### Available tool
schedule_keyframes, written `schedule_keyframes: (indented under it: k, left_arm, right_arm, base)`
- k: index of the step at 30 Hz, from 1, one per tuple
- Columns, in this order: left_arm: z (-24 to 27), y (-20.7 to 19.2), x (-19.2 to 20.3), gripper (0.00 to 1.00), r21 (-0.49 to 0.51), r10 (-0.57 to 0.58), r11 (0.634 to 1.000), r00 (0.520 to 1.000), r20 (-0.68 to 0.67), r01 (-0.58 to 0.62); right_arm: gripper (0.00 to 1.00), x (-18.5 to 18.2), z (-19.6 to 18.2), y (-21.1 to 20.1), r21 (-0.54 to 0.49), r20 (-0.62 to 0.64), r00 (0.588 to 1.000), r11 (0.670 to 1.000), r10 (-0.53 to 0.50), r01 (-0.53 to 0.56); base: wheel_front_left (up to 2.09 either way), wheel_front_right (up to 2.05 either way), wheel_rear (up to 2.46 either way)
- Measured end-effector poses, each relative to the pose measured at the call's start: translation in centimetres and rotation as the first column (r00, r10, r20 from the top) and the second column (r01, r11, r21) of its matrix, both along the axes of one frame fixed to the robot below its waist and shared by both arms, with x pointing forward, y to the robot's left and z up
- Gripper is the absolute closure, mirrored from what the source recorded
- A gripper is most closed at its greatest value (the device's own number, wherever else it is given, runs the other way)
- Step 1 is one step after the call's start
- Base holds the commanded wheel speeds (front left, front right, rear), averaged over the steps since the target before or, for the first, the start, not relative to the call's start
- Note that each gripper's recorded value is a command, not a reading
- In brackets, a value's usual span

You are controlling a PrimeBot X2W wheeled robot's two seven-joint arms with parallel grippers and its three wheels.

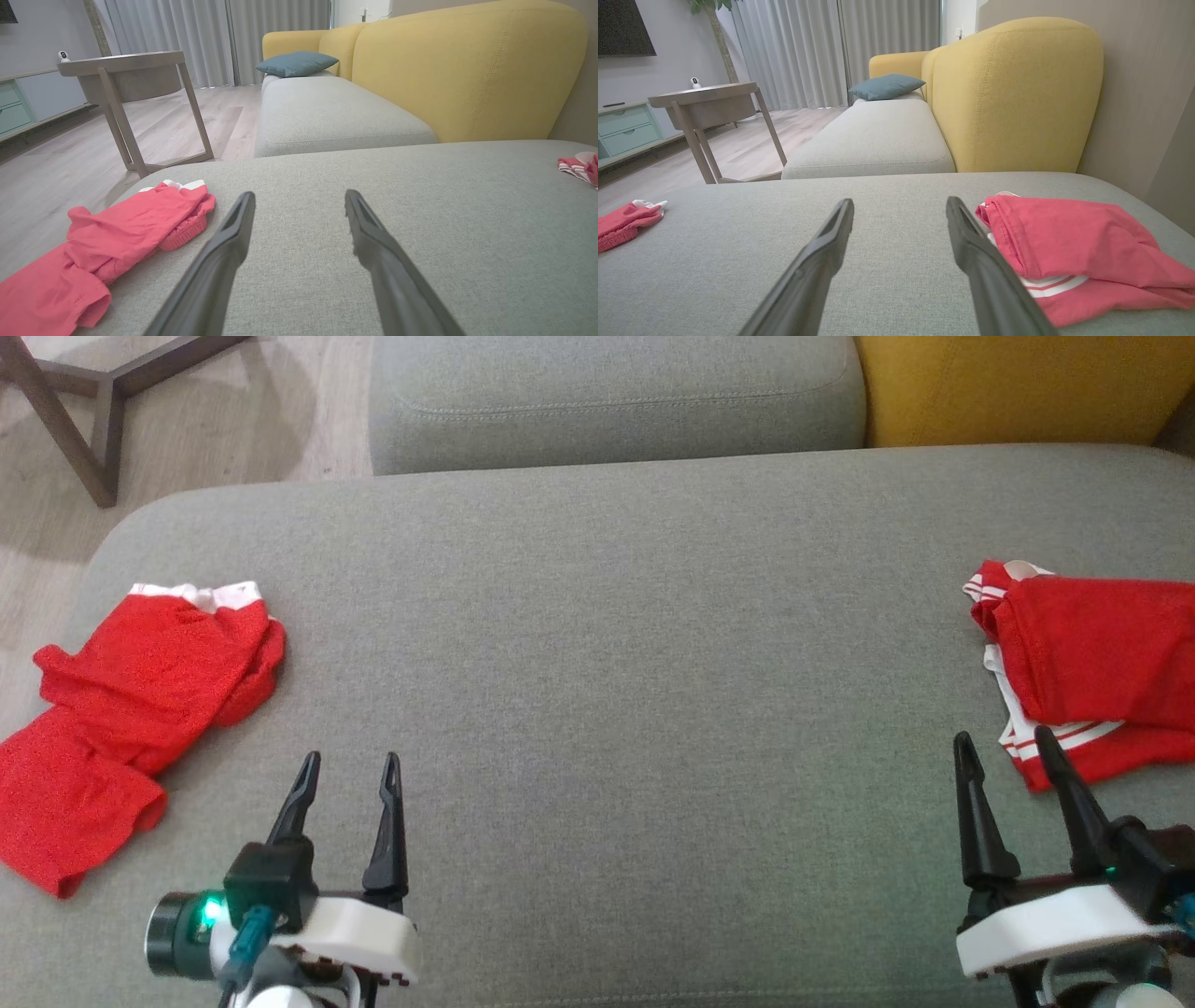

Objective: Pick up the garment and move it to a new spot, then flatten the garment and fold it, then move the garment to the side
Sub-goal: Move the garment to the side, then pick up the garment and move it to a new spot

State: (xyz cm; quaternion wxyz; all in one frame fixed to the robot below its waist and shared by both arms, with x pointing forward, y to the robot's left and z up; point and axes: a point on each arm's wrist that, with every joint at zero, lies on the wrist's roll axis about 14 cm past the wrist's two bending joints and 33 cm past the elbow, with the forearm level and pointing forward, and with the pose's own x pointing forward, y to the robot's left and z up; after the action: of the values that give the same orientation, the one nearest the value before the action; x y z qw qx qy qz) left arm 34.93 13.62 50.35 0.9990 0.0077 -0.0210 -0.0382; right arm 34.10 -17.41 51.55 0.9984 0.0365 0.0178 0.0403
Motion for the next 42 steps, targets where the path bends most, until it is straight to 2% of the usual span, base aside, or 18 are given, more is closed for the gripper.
schedule_keyframes:
  k: [20,29,37,42]
  left_arm:
    - [0.0,-0.1,-0.1,0.00,0.010,-0.008,1.000,1.000,-0.005,0.008]
    - [-0.2,0.8,-0.5,0.00,0.002,0.024,1.000,1.000,-0.013,-0.024]
    - [1.1,3.9,-0.8,0.00,-0.001,0.131,0.991,0.991,0.033,-0.131]
    - [1.5,7.4,-2.3,0.00,0.006,0.248,0.969,0.968,0.047,-0.248]
  right_arm:
    - [0.00,0.1,0.0,0.1,0.005,-0.005,1.000,1.000,0.003,-0.003]
    - [0.00,0.7,0.0,0.8,0.008,-0.006,1.000,1.000,0.028,-0.028]
    - [0.00,2.5,0.4,4.6,0.004,-0.003,0.989,0.989,0.147,-0.147]
    - [0.00,4.2,1.0,8.9,-0.012,0.007,0.962,0.962,0.271,-0.271]
  base:
    - [0.00,0.00,0.00]
    - [0.00,0.00,0.00]
    - [0.00,0.00,0.00]
    - [0.00,0.00,0.00]
